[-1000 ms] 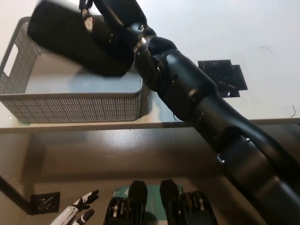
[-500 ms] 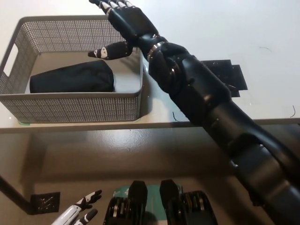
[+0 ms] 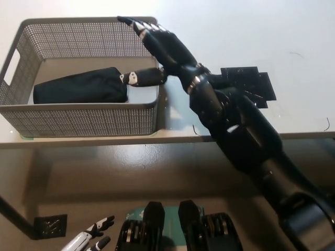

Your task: Use the right hand to pick up the pencil case on the right hand side and put it into a grey container on the left side

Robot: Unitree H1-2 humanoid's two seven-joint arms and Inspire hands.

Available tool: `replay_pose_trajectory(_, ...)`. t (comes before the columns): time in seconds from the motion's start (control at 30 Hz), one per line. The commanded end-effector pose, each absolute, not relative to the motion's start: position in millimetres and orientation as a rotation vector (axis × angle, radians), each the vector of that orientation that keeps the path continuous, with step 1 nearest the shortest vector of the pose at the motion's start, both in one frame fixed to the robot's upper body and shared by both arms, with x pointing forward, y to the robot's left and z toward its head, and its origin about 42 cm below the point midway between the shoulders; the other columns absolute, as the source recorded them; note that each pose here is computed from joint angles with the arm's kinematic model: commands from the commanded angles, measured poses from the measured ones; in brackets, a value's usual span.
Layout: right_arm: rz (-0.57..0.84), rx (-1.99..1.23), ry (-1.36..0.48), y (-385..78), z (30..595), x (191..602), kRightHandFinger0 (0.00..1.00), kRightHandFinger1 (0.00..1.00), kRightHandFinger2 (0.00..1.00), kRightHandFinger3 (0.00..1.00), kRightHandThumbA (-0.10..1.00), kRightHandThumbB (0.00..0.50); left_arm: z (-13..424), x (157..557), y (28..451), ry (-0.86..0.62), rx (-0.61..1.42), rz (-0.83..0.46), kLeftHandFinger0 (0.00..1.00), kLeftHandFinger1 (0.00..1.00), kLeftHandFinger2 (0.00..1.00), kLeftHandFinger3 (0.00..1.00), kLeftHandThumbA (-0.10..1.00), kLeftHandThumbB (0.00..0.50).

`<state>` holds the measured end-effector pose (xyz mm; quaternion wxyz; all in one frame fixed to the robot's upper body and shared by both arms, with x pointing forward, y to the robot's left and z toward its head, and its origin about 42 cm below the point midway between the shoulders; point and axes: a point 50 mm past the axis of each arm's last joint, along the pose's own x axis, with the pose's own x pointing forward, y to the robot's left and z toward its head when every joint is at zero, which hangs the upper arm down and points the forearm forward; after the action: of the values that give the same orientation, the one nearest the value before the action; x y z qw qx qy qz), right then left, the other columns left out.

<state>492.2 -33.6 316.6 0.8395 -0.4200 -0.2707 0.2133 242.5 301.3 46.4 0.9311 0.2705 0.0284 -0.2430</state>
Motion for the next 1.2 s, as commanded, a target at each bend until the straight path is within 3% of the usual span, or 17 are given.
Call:
replay_pose_trajectory(0.0, 0.42, -0.54, -0.917, -126, 460, 393, 1.0, 1.0, 1.0, 1.0, 1.0, 0.46, 44, 221, 318, 0.075, 0.634, -0.533, 1.0, 1.0, 1.0, 1.0, 1.0, 0.418)
replay_pose_trajectory(0.1, 0.387, -0.53, -0.935, -154, 461, 377, 1.0, 1.0, 1.0, 1.0, 1.0, 0.458, 43, 214, 322, 0.089, 0.634, -0.529, 1.0, 1.0, 1.0, 1.0, 1.0, 0.416)
replay_pose_trajectory(0.17, 0.365, -0.516, -0.963, -186, 458, 360, 1.0, 1.0, 1.0, 1.0, 1.0, 0.422, 42, 213, 325, 0.093, 0.621, -0.525, 1.0, 1.0, 1.0, 1.0, 1.0, 0.41)
replay_pose_trajectory(0.27, 0.32, -0.499, -0.956, -212, 453, 345, 1.0, 1.0, 1.0, 1.0, 1.0, 0.456, 40, 213, 326, 0.102, 0.61, -0.512, 1.0, 1.0, 1.0, 1.0, 1.0, 0.415)
replay_pose_trajectory(0.3, 0.295, -0.501, -0.964, -225, 446, 336, 1.0, 1.0, 1.0, 1.0, 1.0, 0.43, 39, 213, 327, 0.103, 0.613, -0.509, 1.0, 1.0, 1.0, 1.0, 1.0, 0.409)
replay_pose_trajectory(0.4, 0.29, -0.496, -0.937, -242, 425, 324, 1.0, 1.0, 1.0, 1.0, 1.0, 0.418, 34, 208, 329, 0.11, 0.608, -0.496, 1.0, 1.0, 1.0, 1.0, 1.0, 0.402)
replay_pose_trajectory(0.6, 0.232, -0.393, -0.797, -273, 356, 299, 1.0, 1.0, 1.0, 1.0, 1.0, 0.46, 29, 198, 335, 0.133, 0.589, -0.464, 1.0, 1.0, 1.0, 1.0, 1.0, 0.361)
replay_pose_trajectory(0.63, 0.237, -0.36, -0.771, -274, 343, 297, 1.0, 1.0, 1.0, 1.0, 1.0, 0.435, 29, 198, 335, 0.134, 0.586, -0.456, 1.0, 1.0, 1.0, 1.0, 1.0, 0.359)
replay_pose_trajectory(0.77, 0.212, -0.295, -0.646, -282, 292, 290, 1.0, 1.0, 1.0, 1.0, 1.0, 0.429, 27, 198, 337, 0.125, 0.582, -0.429, 1.0, 1.0, 1.0, 1.0, 1.0, 0.334)
replay_pose_trajectory(0.87, 0.188, -0.324, -0.55, -286, 248, 286, 1.0, 1.0, 1.0, 1.0, 1.0, 0.376, 25, 198, 339, 0.131, 0.569, -0.412, 1.0, 1.0, 1.0, 1.0, 1.0, 0.304)
replay_pose_trajectory(1.03, 0.198, -0.325, -0.403, -289, 199, 278, 1.0, 1.0, 1.0, 1.0, 1.0, 0.364, 24, 198, 340, 0.137, 0.563, -0.397, 1.0, 1.0, 1.0, 1.0, 1.0, 0.294)
replay_pose_trajectory(1.17, 0.207, -0.291, -0.306, -293, 152, 273, 1.0, 1.0, 1.0, 1.0, 1.0, 0.308, 24, 202, 342, 0.126, 0.558, -0.384, 1.0, 1.0, 1.0, 1.0, 1.0, 0.293)
